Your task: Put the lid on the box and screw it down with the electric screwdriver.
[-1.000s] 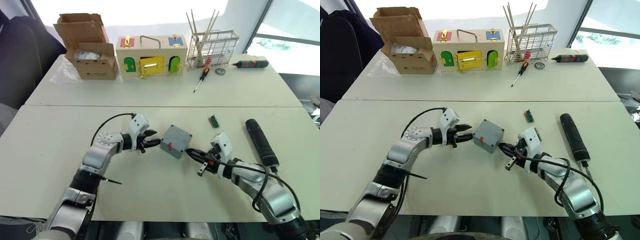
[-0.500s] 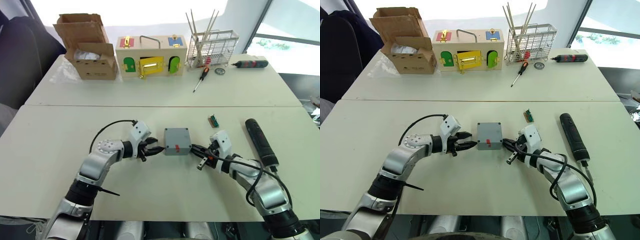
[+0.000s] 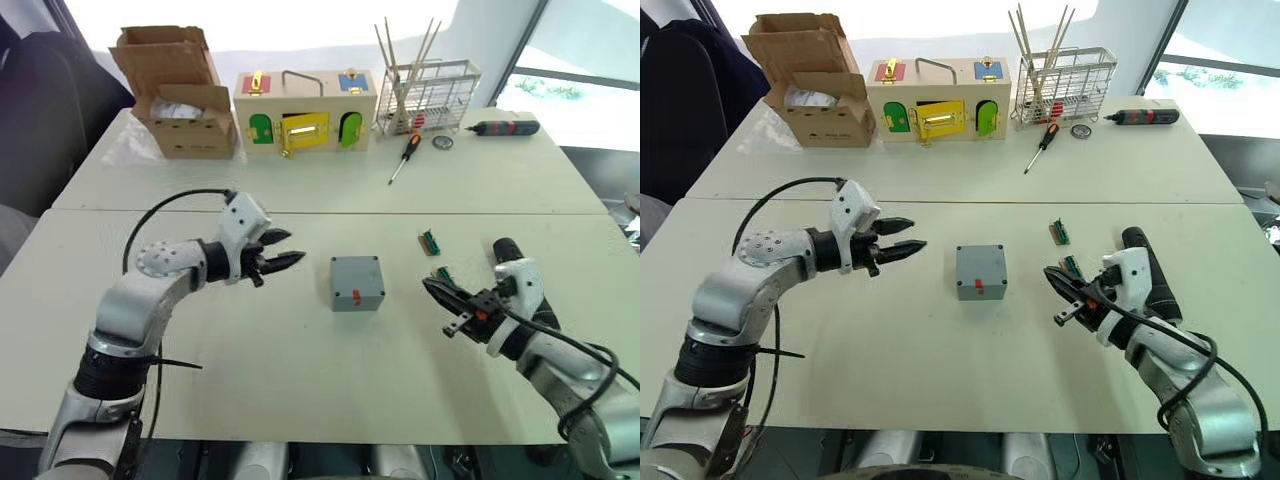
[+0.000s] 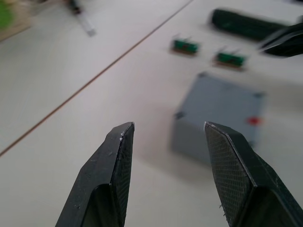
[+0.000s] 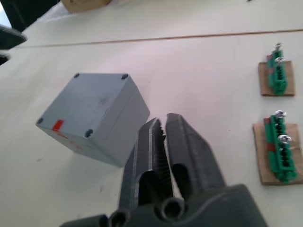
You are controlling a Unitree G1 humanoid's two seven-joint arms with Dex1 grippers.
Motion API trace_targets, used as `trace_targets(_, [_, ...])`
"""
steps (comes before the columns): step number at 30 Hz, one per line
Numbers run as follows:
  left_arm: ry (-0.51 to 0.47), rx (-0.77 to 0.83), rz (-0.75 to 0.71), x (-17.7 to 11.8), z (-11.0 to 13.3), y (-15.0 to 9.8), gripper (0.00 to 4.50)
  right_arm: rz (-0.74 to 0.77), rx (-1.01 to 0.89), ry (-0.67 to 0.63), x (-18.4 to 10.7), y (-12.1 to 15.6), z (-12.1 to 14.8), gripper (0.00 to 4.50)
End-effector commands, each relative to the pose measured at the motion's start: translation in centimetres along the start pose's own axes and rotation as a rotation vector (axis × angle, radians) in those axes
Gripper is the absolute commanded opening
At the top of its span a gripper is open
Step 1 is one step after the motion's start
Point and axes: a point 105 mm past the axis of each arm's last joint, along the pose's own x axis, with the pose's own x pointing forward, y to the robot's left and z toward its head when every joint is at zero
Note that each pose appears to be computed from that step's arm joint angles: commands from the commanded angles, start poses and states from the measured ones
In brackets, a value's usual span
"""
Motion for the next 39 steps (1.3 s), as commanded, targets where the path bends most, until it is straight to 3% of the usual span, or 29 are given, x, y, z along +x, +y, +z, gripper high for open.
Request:
trace_targets(1, [-0.027,0.001,-0.175,0.2,1.6,-3.1,2.38,-0.037,-0.031,-0.026,-0.9,-0.4,0.9,2.0])
trace_targets(4, [0.014,0.065,-0.252,1.4,0.9,-4.2,2.38,-0.084,-0.045,0.033,-1.2,-1.5,-0.6,3.49])
trace_targets(7, [0.042,0.1,-0.28,2.5,0.0,-4.3,2.38,-0.125,-0.022,0.072,-1.0,-2.7,-2.0,4.49])
trace_targets(14, [0.06,0.133,-0.312,3.0,-0.6,-4.6,2.38,-0.187,0.039,0.058,0.0,-4.7,-2.9,4.49])
trace_targets(22, [0.075,0.132,-0.28,3.0,-1.0,-4.1,2.38,-0.203,0.079,0.017,1.3,-5.4,-2.6,2.13])
trace_targets(35, [0.063,0.11,-0.208,3.0,-1.2,-3.1,2.38,-0.197,0.071,0.023,2.3,-5.6,-3.0,2.13])
trace_targets(37, [0.062,0.109,-0.199,3.0,-1.3,-3.1,2.38,-0.193,0.045,0.025,2.4,-5.6,-3.0,1.63])
trace_targets(39, [0.058,0.108,-0.188,3.1,-1.2,-2.9,2.38,-0.193,0.033,0.03,2.6,-5.6,-3.2,0.83])
